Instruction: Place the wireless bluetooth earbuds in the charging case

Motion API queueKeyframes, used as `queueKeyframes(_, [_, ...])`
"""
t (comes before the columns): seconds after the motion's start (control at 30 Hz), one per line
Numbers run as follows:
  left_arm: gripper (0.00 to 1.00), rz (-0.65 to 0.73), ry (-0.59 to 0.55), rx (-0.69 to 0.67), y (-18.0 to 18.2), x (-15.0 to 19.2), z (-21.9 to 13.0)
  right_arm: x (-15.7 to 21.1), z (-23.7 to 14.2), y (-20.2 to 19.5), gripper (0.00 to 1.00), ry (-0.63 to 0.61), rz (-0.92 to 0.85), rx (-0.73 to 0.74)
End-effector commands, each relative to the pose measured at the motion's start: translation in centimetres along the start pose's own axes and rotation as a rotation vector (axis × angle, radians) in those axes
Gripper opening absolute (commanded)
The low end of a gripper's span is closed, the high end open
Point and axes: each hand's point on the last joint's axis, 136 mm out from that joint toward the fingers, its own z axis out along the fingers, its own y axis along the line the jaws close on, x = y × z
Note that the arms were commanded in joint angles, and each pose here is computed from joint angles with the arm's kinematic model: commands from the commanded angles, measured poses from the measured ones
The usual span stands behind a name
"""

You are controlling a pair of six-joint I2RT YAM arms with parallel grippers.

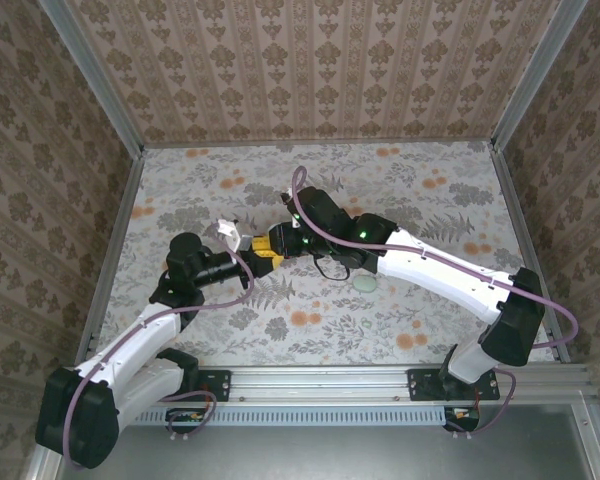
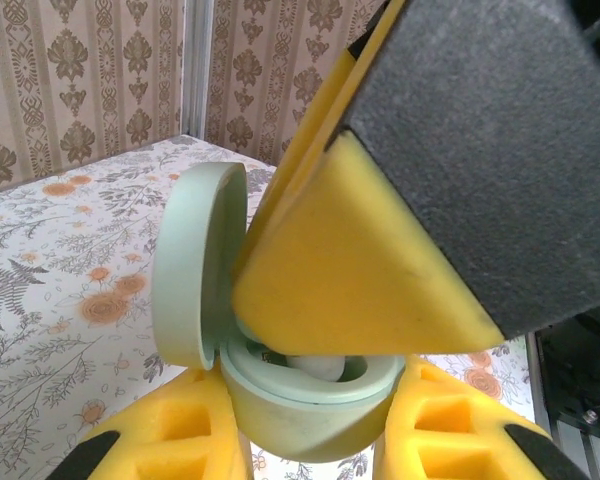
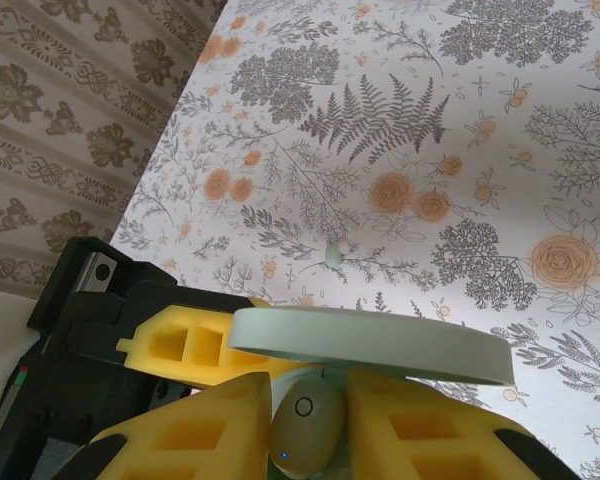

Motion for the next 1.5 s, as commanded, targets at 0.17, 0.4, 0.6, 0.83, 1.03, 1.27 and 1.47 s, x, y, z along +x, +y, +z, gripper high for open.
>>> queueKeyframes(0.17, [0.14,0.060,-0.041,-0.003,-0.1,-2.2,0.1,0.6,-1.0,0.1,0.31,0.003,0.007,-0.005])
queueKeyframes(0.4, [0.14,0.062,-0.039,-0.003,-0.1,-2.1,0.1,-0.5,-2.3,0.3,0.43,-0.027,0.018,-0.019])
queueKeyframes(0.6, [0.14,0.058,-0.037,-0.014,0.0,-1.8,-0.2,-2.8,-6.2,1.3,0.45,-0.124,0.017,-0.072])
queueKeyframes(0.83, [0.14,0.025,-0.050,-0.023,0.7,-2.4,-0.5,-4.5,-9.8,0.2,0.46,-0.195,0.026,-0.084])
queueKeyframes(1.03, [0.14,-0.039,-0.073,-0.015,1.7,-3.4,-1.1,-4.4,-8.9,-6.3,0.46,-0.182,0.173,-0.012])
queueKeyframes(1.27, [0.12,-0.090,-0.095,-0.088,3.9,-4.9,-3.2,-1.9,-3.5,-11.9,0.42,-0.088,0.274,0.071])
queueKeyframes(1.47, [0.11,-0.141,-0.118,-0.176,6.7,-6.0,-5.2,1.5,2.0,-11.3,0.41,-0.016,0.155,0.175])
